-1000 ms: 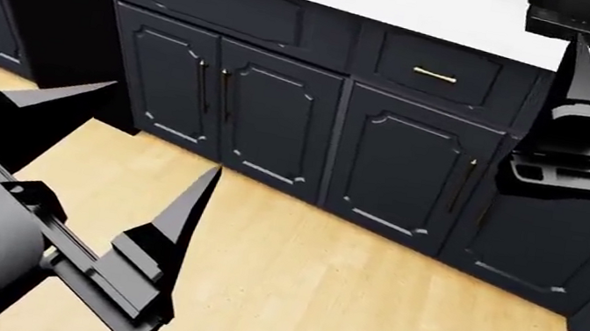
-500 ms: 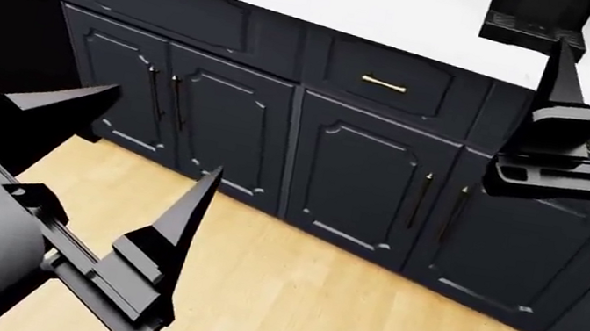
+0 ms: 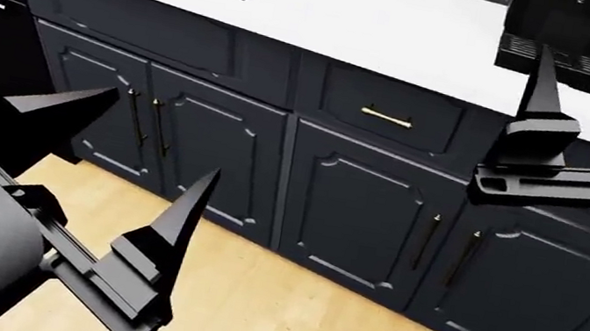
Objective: Move the drinks to the dining counter.
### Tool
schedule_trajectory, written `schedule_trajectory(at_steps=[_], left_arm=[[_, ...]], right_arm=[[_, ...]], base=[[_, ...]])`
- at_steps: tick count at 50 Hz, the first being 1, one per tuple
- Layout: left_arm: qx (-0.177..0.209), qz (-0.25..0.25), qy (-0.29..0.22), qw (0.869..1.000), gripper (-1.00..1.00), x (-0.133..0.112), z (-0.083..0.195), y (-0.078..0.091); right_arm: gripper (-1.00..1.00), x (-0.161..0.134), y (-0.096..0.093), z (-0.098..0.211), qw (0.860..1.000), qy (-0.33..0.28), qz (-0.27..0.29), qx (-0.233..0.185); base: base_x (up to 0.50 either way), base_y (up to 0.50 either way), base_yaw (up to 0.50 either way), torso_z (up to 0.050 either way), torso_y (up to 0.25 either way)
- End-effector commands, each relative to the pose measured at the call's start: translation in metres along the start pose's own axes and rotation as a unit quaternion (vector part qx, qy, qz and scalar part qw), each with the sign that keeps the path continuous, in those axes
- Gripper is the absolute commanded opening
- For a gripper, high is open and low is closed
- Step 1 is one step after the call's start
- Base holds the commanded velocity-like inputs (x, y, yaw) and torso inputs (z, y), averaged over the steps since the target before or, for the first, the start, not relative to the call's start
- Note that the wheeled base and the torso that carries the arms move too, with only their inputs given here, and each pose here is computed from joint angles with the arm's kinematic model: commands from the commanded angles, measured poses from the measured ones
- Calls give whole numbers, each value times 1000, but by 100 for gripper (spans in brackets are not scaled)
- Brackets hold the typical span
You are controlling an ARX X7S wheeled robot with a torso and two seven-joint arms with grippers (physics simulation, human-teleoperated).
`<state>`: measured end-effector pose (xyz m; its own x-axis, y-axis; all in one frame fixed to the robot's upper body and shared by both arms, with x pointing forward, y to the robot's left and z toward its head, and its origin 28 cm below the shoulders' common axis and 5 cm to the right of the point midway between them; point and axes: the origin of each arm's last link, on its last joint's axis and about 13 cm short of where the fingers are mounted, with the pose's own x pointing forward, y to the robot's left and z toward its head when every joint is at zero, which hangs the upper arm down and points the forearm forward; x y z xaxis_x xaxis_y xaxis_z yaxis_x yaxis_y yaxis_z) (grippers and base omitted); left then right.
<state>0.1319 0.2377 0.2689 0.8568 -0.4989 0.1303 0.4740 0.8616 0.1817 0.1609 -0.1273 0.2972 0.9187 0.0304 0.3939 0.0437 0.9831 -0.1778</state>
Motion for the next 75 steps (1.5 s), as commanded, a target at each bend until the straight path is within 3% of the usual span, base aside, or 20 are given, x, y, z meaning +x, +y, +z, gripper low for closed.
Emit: schedule_trajectory(at_steps=[1, 25, 28, 32, 33, 75], left_arm=[[0, -1, -1, 1000, 100, 1, 0, 0], [-3, 1, 0, 1000, 100, -1, -2, 0], [-3, 2, 0, 1000, 100, -2, -2, 1], [-3, 2, 0, 1000, 100, -2, -2, 0], [-2, 2, 0, 1000, 100, -1, -2, 0], [-4, 2, 3, 1000, 100, -2, -5, 1]], right_arm=[[100, 1, 0, 0, 1000, 0, 1, -6], [100, 1, 1, 0, 1000, 2, 1, -14], [100, 1, -1, 1, 1000, 2, -10, 16], [100, 1, 0, -1, 1000, 13, -13, -15], [100, 1, 0, 0, 1000, 4, -17, 0], [100, 6, 3, -7, 998, 51, -16, -37]], base=[[468, 176, 0, 0, 0], [468, 176, 0, 0, 2], [436, 142, 0, 0, 4], [0, 0, 0, 0, 3], [-1, 4, 0, 0, 0], [-174, 469, 0, 0, 0]])
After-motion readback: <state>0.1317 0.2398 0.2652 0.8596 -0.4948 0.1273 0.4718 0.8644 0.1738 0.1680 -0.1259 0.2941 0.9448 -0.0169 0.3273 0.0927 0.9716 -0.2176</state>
